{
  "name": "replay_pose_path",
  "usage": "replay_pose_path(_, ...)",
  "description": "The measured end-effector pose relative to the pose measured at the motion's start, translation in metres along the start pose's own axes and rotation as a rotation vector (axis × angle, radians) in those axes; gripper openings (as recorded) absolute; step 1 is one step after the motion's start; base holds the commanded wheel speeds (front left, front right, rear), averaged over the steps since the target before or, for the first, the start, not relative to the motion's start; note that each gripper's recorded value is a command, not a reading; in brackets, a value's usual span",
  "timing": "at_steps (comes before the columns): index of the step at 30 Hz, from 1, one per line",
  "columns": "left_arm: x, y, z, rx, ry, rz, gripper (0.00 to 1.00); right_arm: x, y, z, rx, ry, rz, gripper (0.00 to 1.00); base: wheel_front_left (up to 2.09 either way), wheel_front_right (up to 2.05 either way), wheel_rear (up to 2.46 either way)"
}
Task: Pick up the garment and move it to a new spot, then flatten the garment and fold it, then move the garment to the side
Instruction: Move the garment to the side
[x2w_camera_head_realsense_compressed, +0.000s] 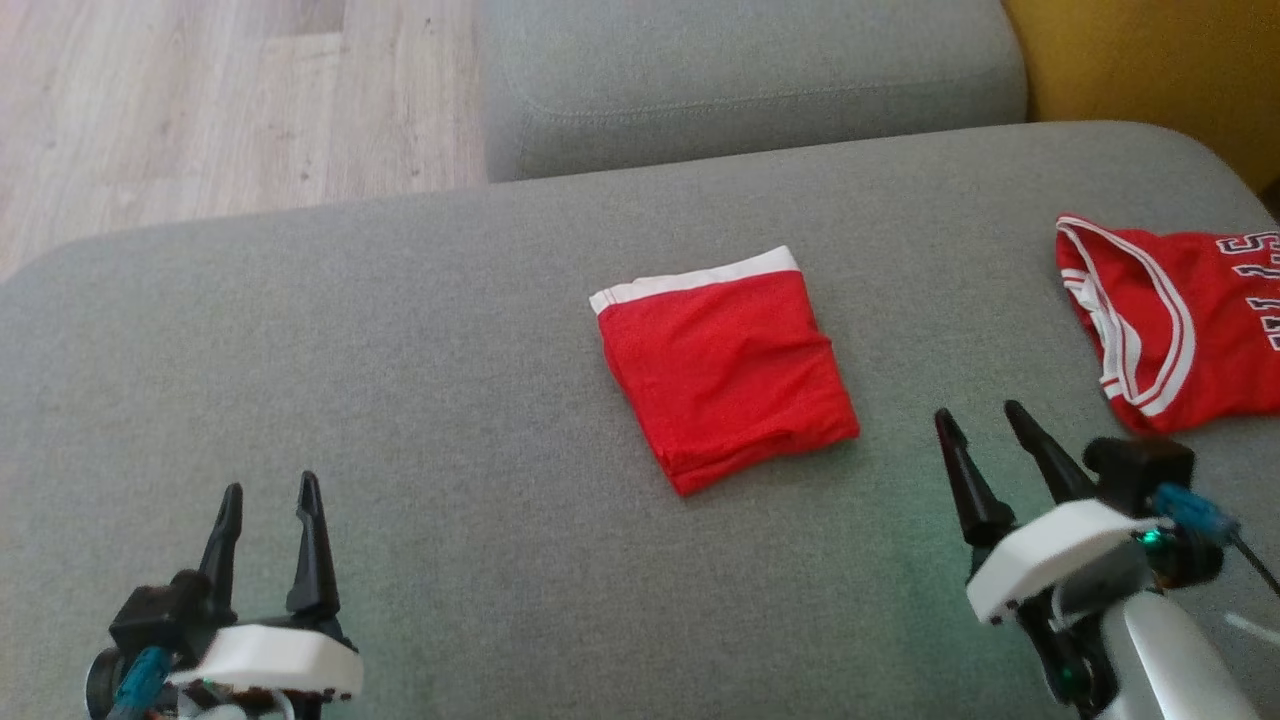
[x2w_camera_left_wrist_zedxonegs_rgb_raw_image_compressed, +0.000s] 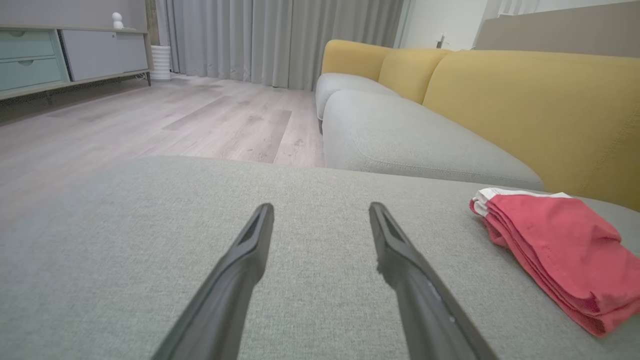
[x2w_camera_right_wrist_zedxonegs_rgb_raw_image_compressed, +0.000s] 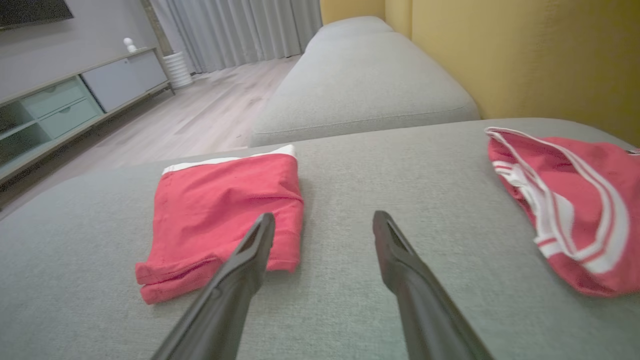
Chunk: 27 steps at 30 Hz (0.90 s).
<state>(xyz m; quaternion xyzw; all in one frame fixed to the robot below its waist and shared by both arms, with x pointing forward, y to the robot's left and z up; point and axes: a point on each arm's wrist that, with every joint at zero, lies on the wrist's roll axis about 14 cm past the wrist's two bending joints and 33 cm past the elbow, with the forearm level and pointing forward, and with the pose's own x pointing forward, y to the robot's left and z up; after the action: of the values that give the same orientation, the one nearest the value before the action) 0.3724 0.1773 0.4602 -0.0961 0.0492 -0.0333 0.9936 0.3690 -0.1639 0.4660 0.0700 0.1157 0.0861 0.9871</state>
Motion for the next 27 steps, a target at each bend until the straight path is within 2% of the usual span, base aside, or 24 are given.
replay_pose_path(2, 0.001, 0.001, -0.002, -0.001, 0.006, 0.002, 1.0, 0.007, 0.006, 0.003, 0.001, 0.005, 0.02, 1.0, 0.0, 0.0, 0.0)
replay_pose_path(6, 0.01, 0.002, -0.002, -0.004, 0.007, 0.001, 1.0, 0.04, 0.019, 0.036, -0.008, -0.013, 0.076, 1.0, 0.0, 0.0, 0.0)
replay_pose_path(8, 0.019, 0.0, 0.002, -0.006, -0.005, -0.004, 1.0, 0.062, 0.025, 0.05, -0.011, 0.014, 0.103, 1.0, 0.0, 0.0, 0.0)
replay_pose_path(11, 0.033, -0.001, 0.005, -0.008, -0.015, -0.01, 1.0, 0.092, 0.029, 0.051, -0.006, 0.098, 0.122, 1.0, 0.0, 0.0, 0.0)
replay_pose_path(13, 0.04, -0.001, 0.005, -0.01, -0.015, -0.011, 1.0, 0.106, 0.028, 0.034, 0.005, 0.184, 0.119, 1.0, 0.0, 0.0, 0.0)
replay_pose_path(17, 0.049, 0.001, 0.002, -0.008, -0.009, -0.009, 1.0, 0.118, 0.027, -0.029, 0.04, 0.432, 0.107, 1.0, 0.0, 0.0, 0.0)
replay_pose_path(20, 0.053, 0.001, -0.003, -0.013, 0.001, -0.01, 1.0, 0.122, 0.033, -0.06, 0.044, 0.532, 0.118, 1.0, 0.0, 0.0, 0.0)
replay_pose_path(27, 0.058, 0.008, -0.014, -0.017, 0.032, 0.001, 1.0, 0.145, 0.045, -0.071, 0.021, 0.623, 0.15, 1.0, 0.0, 0.0, 0.0)
